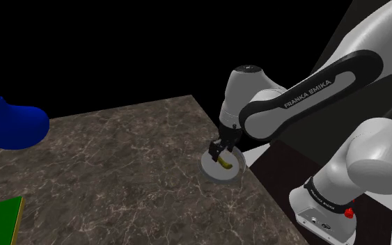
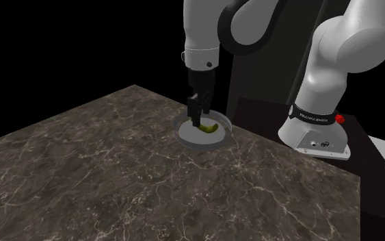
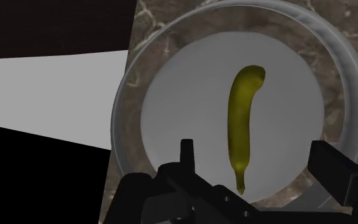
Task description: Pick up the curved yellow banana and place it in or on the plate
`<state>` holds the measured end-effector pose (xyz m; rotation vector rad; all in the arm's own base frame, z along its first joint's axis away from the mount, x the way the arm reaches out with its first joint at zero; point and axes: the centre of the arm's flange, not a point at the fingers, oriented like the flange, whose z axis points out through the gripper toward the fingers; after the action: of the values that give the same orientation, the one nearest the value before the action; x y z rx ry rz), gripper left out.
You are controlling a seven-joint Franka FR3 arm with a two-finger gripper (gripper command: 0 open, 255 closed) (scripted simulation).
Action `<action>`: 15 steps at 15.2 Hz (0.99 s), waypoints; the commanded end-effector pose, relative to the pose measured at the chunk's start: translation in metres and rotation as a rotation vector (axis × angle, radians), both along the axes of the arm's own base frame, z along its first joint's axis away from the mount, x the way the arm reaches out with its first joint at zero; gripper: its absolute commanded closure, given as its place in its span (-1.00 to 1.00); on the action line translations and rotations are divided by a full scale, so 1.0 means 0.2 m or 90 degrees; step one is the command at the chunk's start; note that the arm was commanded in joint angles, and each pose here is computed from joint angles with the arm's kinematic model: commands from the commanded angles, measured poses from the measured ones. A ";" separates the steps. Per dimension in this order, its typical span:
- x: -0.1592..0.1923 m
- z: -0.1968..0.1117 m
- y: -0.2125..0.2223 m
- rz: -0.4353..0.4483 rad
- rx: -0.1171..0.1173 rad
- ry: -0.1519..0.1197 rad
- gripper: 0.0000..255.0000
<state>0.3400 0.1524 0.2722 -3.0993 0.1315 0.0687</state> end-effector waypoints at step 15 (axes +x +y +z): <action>0.01 0.25 -0.01 0.000 0.000 0.000 -1.00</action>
<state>0.3421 0.1504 0.3220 -3.0993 0.1315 0.0685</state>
